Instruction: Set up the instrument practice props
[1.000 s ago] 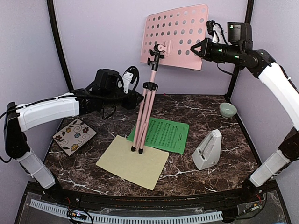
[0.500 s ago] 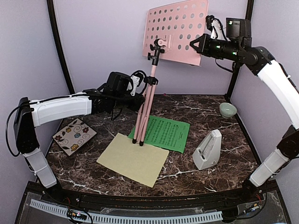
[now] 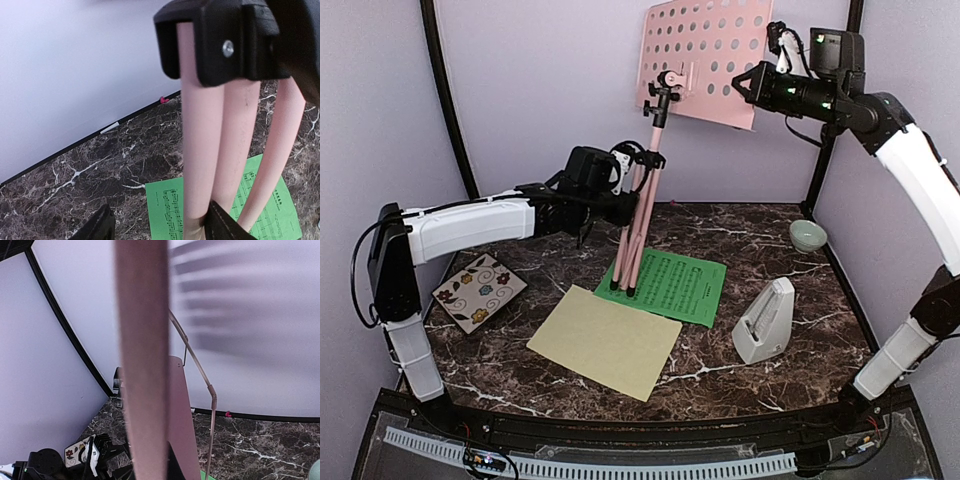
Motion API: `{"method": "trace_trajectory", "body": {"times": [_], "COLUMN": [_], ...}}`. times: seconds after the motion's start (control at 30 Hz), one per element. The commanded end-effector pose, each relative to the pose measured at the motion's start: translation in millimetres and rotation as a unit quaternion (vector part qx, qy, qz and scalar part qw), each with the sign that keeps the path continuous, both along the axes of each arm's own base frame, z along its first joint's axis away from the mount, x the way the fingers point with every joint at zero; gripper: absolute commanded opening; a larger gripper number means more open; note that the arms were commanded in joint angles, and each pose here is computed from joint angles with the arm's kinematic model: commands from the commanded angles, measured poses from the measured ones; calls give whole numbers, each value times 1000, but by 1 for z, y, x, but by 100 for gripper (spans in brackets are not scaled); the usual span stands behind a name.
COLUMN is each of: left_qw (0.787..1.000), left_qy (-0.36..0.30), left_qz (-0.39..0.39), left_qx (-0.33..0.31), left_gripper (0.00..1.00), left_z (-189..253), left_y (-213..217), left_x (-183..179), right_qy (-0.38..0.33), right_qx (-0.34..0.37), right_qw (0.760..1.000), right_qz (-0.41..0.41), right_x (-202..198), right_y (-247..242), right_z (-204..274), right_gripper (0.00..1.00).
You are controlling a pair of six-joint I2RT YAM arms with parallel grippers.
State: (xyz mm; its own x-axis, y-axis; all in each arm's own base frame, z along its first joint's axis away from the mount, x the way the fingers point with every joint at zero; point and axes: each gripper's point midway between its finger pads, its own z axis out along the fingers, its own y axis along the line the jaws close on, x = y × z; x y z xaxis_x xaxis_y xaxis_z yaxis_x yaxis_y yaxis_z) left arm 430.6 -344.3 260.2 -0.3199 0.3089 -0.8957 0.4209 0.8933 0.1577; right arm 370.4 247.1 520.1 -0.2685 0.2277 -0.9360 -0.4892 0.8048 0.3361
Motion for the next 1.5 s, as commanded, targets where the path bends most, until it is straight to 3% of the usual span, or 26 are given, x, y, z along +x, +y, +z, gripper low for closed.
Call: {"method": "trace_trajectory", "body": {"times": [0.0,0.27,0.53,0.93,1.0,1.07,1.23,1.37,1.47], "left_qw": [999,999,991,967,975,989,999,995,993], "left_qy": [-14,-27,-60,-96,-83,-59,-22,-2,-6], "left_qz": [41,22,-26,-80,-59,-30,9,42,75], "left_qx": [23,9,117,221,200,130,-32,-92,-86], "left_gripper": [62,49,32,26,25,29,51,55,57], "left_z": [-5,-5,-15,-28,-25,-15,3,2,1], "left_y": [7,-6,-2,10,20,29,28,20,20], "left_x": [16,21,21,18,24,31,34,46,57], "right_qy": [-269,-270,-285,-299,-298,-297,-293,-291,-290], "right_qx": [222,220,212,206,205,208,226,244,251], "right_qw": [936,937,934,932,932,931,928,923,921], "right_qz": [38,38,31,21,22,28,54,60,63], "right_x": [-91,-93,-101,-110,-110,-111,-110,-108,-108], "right_y": [-46,-48,-54,-63,-63,-61,-52,-47,-41], "right_z": [200,199,208,218,217,217,213,212,212], "right_gripper": [0,0,0,0,0,0,0,0,0]}}
